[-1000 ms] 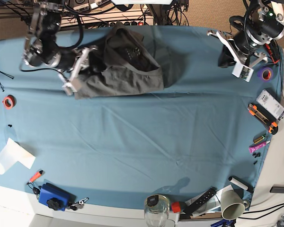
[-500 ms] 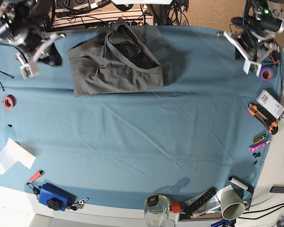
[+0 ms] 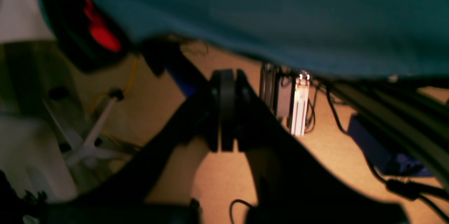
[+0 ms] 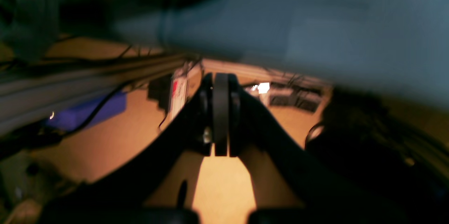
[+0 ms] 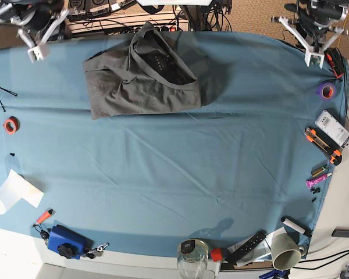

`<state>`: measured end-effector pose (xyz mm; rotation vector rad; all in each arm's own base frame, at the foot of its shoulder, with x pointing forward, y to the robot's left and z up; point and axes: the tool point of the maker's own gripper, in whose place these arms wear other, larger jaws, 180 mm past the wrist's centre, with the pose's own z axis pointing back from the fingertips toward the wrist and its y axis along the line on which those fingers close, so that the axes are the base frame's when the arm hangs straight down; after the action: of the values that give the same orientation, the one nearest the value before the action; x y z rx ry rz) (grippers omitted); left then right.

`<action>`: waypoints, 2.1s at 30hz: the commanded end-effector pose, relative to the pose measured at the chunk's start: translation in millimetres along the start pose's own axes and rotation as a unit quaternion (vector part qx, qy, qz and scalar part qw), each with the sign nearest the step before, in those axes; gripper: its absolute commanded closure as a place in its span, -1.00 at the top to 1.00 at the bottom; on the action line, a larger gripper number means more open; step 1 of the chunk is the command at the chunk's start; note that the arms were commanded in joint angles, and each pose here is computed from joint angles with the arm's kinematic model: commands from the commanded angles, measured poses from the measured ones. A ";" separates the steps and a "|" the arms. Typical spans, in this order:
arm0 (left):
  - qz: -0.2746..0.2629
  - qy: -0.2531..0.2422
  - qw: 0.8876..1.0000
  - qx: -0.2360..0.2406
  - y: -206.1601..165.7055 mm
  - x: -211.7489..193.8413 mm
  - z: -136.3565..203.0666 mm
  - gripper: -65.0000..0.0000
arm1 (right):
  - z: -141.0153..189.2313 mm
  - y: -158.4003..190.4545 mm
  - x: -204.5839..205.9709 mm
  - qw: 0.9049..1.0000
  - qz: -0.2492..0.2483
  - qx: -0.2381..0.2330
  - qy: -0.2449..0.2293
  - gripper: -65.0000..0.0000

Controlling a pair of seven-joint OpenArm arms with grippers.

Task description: Fold the T-shirt properly

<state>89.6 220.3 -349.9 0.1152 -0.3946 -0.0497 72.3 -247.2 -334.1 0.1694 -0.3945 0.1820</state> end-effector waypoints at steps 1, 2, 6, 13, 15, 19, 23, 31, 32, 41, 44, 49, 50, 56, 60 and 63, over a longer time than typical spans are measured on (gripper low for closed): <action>-0.001 0.009 1.000 0.006 4.0 -8.4 -0.3 -1.00 | 3.8 0.8 -4.2 1.000 0.002 0.002 0.002 -1.00; 0.001 0.024 1.000 0.006 4.6 -17.8 -2.4 -1.00 | 3.4 1.7 -13.1 1.000 -0.004 0.005 0.014 -1.00; 0.009 0.078 0.997 0.002 6.3 -53.6 -8.1 -1.00 | -5.5 3.1 -55.0 0.996 -0.049 0.031 0.065 -1.00; 0.038 0.131 0.990 -0.028 -3.6 -101.1 -19.4 -1.00 | -43.8 20.2 -149.8 0.964 -0.141 0.099 0.200 -1.00; 0.048 0.142 0.988 -0.046 -11.7 -113.1 -28.0 -1.00 | -59.2 22.0 -165.2 0.957 -0.141 0.107 0.229 -1.00; 0.070 0.178 0.979 -0.068 -19.5 -143.1 -52.9 -1.00 | -90.0 28.5 -183.8 0.944 -0.132 0.128 0.275 -1.00; 0.106 0.212 0.969 -0.077 -23.6 -167.2 -82.5 -1.00 | -120.5 29.1 -185.1 0.939 -0.131 0.140 0.286 -1.00; 0.149 0.256 0.948 -0.112 -42.9 -202.3 -137.2 -1.00 | -173.4 22.7 -169.2 0.943 -0.119 0.134 0.281 -1.00; 0.152 0.256 0.948 -0.115 -45.4 -204.5 -143.3 -1.00 | -180.4 21.3 -165.7 0.946 -0.116 0.131 0.272 -1.00; 0.148 0.193 0.966 -0.090 -52.1 -207.6 -192.3 -1.00 | -227.5 20.0 -150.2 0.968 -0.029 0.115 0.222 -1.00; 0.149 0.166 0.971 -0.082 -59.9 -209.1 -202.1 -1.00 | -241.1 19.2 -142.4 0.977 -0.005 0.101 0.189 -1.00; 0.168 0.129 0.975 -0.069 -79.3 -207.4 -214.1 -1.00 | -256.7 9.6 -139.3 0.989 0.019 0.043 0.141 -1.00; 0.169 0.118 0.976 -0.073 -85.9 -203.3 -216.4 -1.00 | -258.6 7.1 -138.9 0.991 0.023 0.030 0.132 -1.00; 0.172 0.091 0.977 -0.092 -113.5 -185.7 -221.9 -1.00 | -263.1 -2.2 -139.5 0.992 0.051 -0.018 0.116 -1.00; 0.172 0.088 0.977 -0.093 -115.0 -182.2 -223.0 -1.00 | -263.2 -2.1 -139.4 0.992 0.053 -0.018 0.116 -1.00; 0.173 0.087 0.977 -0.093 -114.9 -181.7 -223.2 -1.00 | -263.3 -1.9 -139.5 0.992 0.052 -0.018 0.116 -1.00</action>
<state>5.3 141.2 -638.6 -0.1321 -0.2212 0.2621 38.3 -210.7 -630.8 0.0987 -0.1602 0.2935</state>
